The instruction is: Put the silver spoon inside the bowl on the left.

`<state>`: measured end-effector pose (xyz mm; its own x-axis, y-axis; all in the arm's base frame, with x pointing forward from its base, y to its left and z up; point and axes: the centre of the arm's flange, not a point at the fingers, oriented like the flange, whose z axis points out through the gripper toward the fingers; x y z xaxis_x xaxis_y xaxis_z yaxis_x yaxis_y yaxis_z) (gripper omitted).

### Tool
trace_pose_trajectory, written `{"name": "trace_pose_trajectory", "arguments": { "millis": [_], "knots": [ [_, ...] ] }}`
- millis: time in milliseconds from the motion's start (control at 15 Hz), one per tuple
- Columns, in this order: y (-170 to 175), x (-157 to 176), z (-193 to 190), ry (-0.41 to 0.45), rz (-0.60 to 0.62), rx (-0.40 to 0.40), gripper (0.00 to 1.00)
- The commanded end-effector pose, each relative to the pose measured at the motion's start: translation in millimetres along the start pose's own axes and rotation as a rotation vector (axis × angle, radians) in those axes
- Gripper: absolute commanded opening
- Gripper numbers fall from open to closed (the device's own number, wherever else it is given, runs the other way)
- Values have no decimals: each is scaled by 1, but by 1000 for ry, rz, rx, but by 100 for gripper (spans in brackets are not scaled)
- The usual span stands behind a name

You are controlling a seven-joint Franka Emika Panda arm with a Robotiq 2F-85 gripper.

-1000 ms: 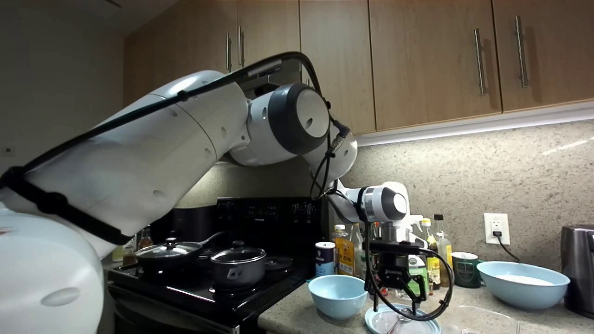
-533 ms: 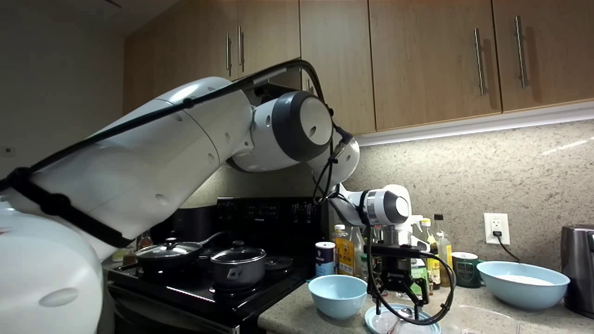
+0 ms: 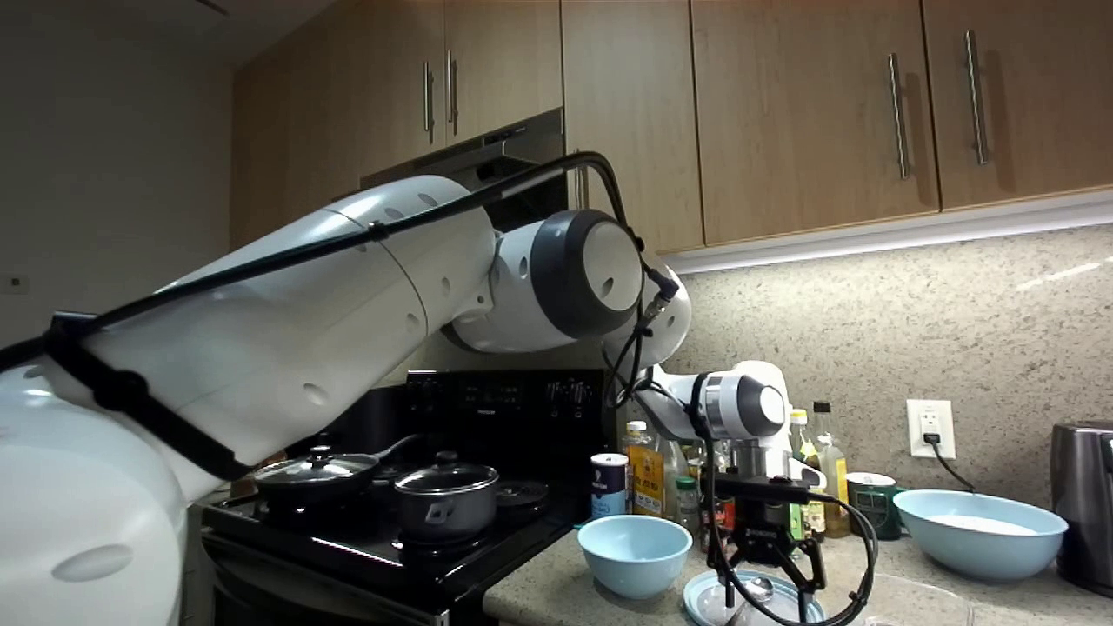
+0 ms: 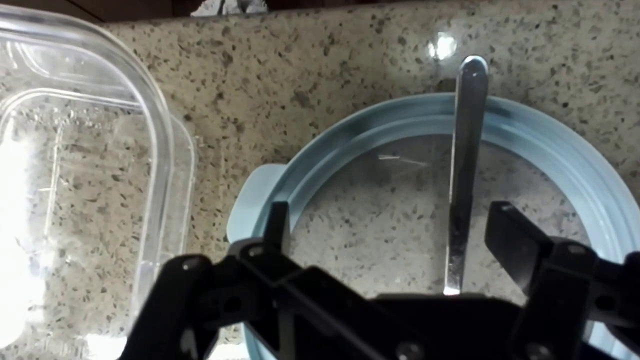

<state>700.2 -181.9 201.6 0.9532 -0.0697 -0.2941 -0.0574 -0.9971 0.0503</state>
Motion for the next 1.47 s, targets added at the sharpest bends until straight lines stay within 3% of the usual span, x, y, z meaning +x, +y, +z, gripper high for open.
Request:
{"name": "trace_pose_trajectory", "arguments": {
  "millis": [0, 467, 1200, 1267, 1400],
  "knots": [
    [-5, 3, -9, -9, -9, -16, 100],
    [-41, 9, -23, -18, -89, -33, 100],
    [-19, 37, 7, -196, -159, 11, 100],
    [-18, 39, 10, -206, -165, 14, 75],
    [-17, 41, 14, -216, -178, 18, 67]
  ]
}}
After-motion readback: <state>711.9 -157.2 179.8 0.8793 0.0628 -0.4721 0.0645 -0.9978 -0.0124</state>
